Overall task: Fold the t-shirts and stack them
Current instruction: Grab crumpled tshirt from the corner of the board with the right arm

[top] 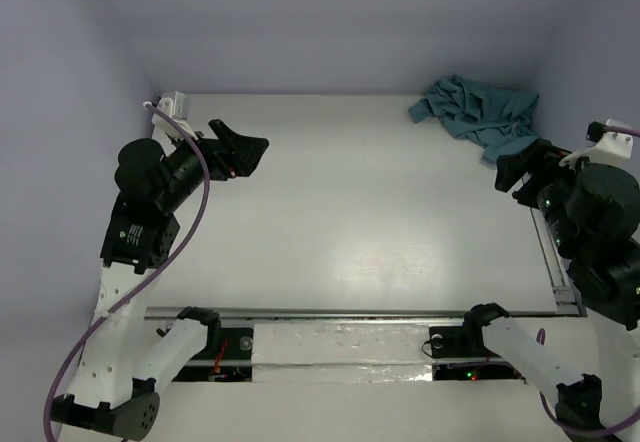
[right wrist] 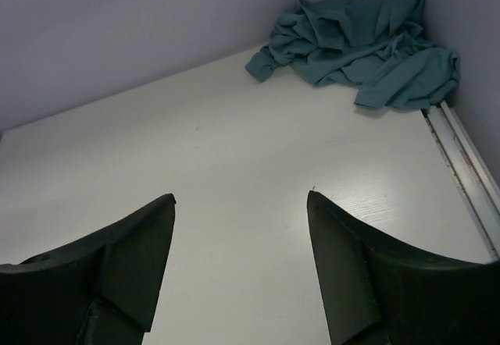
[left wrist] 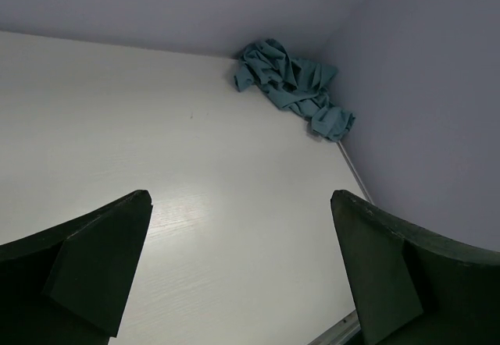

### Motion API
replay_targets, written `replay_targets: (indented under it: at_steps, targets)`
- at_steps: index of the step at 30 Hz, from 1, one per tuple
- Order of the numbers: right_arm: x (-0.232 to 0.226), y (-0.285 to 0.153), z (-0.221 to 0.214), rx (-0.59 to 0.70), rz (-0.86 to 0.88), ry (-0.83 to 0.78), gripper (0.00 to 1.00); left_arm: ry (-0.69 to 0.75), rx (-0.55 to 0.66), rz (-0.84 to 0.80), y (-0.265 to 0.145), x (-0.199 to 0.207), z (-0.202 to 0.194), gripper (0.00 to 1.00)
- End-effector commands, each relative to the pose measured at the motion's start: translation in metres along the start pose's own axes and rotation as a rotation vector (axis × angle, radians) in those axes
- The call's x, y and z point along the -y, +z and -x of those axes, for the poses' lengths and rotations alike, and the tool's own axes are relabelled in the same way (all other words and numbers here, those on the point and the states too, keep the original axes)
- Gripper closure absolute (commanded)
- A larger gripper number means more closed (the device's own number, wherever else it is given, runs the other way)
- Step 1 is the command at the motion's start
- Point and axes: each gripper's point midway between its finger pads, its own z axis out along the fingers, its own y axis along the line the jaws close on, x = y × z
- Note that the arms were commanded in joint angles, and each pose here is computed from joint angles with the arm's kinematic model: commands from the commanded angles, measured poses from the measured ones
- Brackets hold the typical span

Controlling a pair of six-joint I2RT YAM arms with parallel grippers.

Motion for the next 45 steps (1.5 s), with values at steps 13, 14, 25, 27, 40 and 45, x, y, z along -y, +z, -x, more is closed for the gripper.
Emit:
replay_targets:
  at_steps: [13, 14, 25, 27, 40, 45]
  targets:
    - [0.020, 0.107, -0.047, -0.053, -0.230, -0.107, 1.00, 0.022, 0.058, -0.071, -0.007, 0.020, 0.016, 1.00]
    - [0.019, 0.120, -0.054, -0.085, -0.214, -0.088, 1.00, 0.021, 0.056, -0.056, -0.007, 0.016, 0.013, 1.00]
    - [0.140, 0.309, -0.130, -0.241, -0.500, 0.258, 0.80, -0.043, -0.138, 0.122, -0.015, -0.062, -0.107, 1.00]
    - [0.183, 0.335, -0.145, -0.260, -0.582, 0.288, 0.41, -0.041, -0.162, 0.140, -0.019, -0.067, -0.116, 0.99]
    - [0.243, 0.408, -0.222, -0.482, -0.535, 0.340, 0.32, -0.029, -0.249, 0.187, -0.014, -0.084, -0.140, 0.71]
    - [0.232, 0.419, -0.231, -0.499, -0.455, 0.378, 0.55, -0.040, -0.255, 0.183, -0.007, -0.083, -0.138, 0.71]
